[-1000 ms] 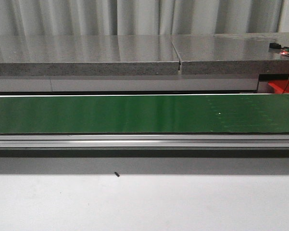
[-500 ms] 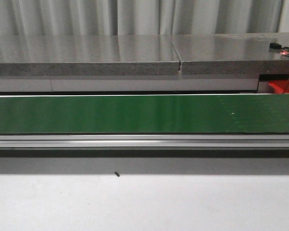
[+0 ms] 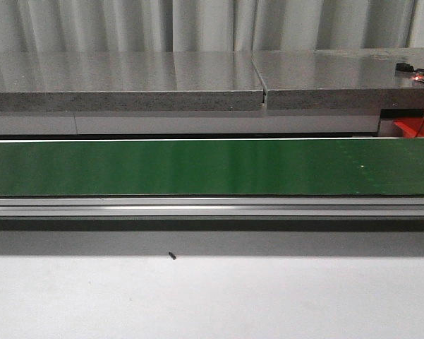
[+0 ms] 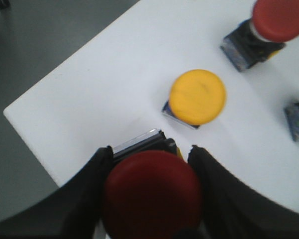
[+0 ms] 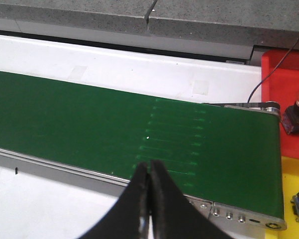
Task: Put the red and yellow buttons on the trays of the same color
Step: 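Lower the red button onto the belt's near end, open left gripper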
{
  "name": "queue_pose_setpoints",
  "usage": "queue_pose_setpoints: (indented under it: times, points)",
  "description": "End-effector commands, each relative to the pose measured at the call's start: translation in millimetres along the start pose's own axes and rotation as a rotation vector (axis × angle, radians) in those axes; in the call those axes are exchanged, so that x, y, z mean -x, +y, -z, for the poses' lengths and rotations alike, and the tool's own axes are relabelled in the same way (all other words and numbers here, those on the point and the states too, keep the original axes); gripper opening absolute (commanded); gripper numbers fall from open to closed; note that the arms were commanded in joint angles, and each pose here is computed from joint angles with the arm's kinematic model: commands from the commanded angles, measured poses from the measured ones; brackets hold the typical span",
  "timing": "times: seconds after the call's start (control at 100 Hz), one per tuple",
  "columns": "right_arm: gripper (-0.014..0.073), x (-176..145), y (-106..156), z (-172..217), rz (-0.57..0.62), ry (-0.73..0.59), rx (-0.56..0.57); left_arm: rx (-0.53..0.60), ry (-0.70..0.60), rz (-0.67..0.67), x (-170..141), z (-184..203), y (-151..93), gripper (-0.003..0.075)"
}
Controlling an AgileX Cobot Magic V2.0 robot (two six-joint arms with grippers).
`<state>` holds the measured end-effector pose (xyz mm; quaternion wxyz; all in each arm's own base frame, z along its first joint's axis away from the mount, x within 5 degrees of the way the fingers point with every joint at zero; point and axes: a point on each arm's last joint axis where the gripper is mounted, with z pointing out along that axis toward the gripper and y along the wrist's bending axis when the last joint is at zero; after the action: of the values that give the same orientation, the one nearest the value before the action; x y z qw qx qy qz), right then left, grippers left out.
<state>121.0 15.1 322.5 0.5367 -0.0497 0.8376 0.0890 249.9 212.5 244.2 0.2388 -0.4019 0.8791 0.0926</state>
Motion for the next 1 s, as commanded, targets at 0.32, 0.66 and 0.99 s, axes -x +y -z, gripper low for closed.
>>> queue_pose_setpoints:
  times: [0.32, 0.66, 0.99]
  points:
    - [-0.0068, 12, 0, 4, -0.005, -0.079, -0.013, -0.225, -0.159, -0.292, -11, 73, -99, -0.002]
    - [-0.0068, 12, 0, 4, -0.005, -0.079, -0.013, -0.345, -0.119, -0.39, -16, 69, -160, -0.002]
    - [-0.0068, 12, 0, 4, -0.005, -0.079, -0.013, -0.344, -0.012, -0.427, -27, 38, -184, -0.002]
